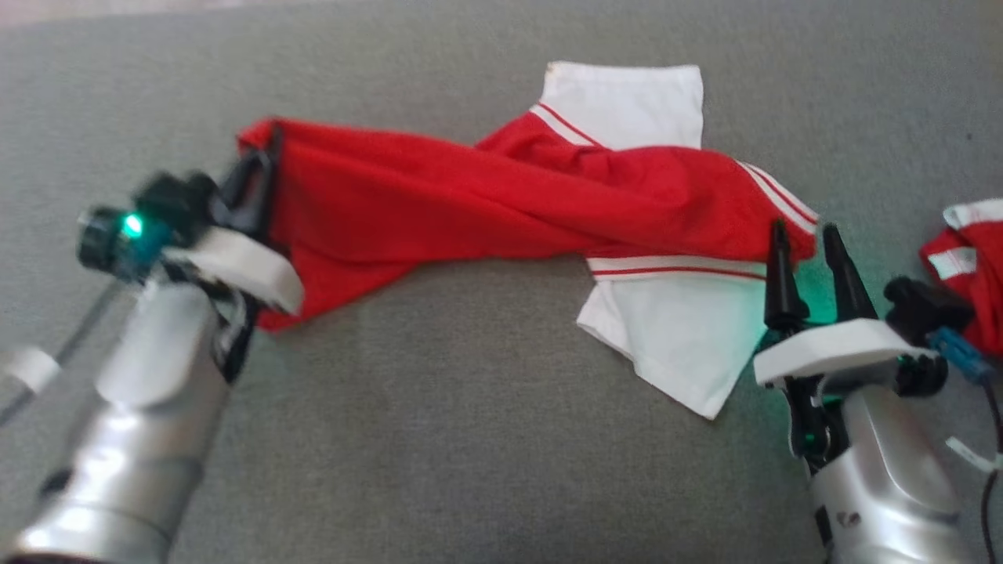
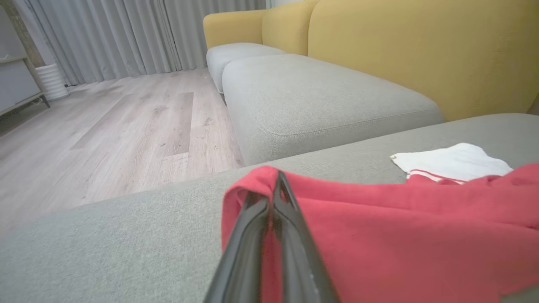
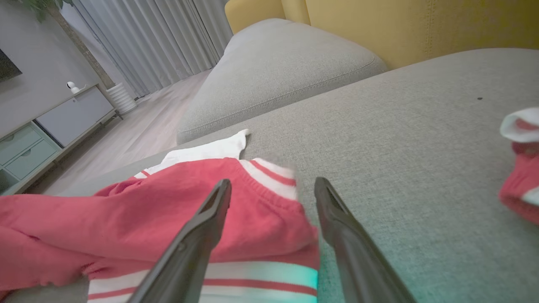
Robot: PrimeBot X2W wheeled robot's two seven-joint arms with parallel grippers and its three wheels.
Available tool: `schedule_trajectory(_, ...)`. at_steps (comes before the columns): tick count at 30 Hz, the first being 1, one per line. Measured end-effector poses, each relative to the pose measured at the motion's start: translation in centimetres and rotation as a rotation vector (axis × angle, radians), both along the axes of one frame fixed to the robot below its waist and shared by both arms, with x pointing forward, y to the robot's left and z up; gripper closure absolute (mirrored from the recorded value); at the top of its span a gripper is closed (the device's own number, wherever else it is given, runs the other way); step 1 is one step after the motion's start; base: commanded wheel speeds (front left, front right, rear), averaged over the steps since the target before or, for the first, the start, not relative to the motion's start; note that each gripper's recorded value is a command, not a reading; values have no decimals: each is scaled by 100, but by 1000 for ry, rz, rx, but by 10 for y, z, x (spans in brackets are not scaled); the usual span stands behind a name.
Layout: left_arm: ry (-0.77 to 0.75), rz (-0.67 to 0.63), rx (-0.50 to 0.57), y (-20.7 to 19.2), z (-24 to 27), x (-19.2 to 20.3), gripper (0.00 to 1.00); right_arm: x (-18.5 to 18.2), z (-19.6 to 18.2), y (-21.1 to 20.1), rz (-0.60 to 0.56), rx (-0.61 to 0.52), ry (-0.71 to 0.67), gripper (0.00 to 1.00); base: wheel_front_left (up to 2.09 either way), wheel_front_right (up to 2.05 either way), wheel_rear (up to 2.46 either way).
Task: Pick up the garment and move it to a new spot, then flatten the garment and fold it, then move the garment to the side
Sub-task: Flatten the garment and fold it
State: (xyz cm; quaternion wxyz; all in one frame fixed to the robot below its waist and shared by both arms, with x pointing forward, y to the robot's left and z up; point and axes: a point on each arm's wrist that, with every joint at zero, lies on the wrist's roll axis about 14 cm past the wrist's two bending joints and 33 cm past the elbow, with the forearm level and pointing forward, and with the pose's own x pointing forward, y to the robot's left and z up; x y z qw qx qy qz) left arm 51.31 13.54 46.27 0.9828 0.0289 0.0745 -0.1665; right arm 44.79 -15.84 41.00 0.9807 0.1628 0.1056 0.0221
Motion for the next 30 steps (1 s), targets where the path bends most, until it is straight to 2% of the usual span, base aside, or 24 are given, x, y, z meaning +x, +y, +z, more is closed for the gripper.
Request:
schedule_trajectory(5, 46, 10, 0, 5, -10, 21, 100, 2, -6, -2, -3, 7, 12, 0, 0, 0, 0)
schedule_trajectory(6, 59, 16, -1, 6, -13, 23, 76, 2, -7, -3, -6, 8, 15, 0, 0, 0, 0)
schedule_trajectory(7, 72, 23, -10, 7, -17, 25, 36, 1, -8, -4, -10, 10, 18, 0, 0, 0, 0)
schedule_trajectory(8, 85, 31, -16, 8, -21, 25, 0, 1, -9, -5, -13, 10, 21, 0, 0, 0, 0)
schedule_trajectory(11, 99, 61, -29, 15, -24, 24, 0, 1, -8, -7, -18, 15, 18, 0, 0, 0, 0)
schedule_trajectory(15, 9, 135, -109, 26, 5, 24, 0, 3, -1, -5, -18, 20, 2, 0, 0, 0, 0)
schedule_trajectory(22, 172, 181, -188, 16, -55, -37, 0, 5, 5, 3, 0, 24, -13, 0, 0, 0, 0)
schedule_trajectory(30, 210, 164, -240, -7, -65, -44, 0, 0, -2, 3, 7, 7, 7, 0, 0, 0, 0)
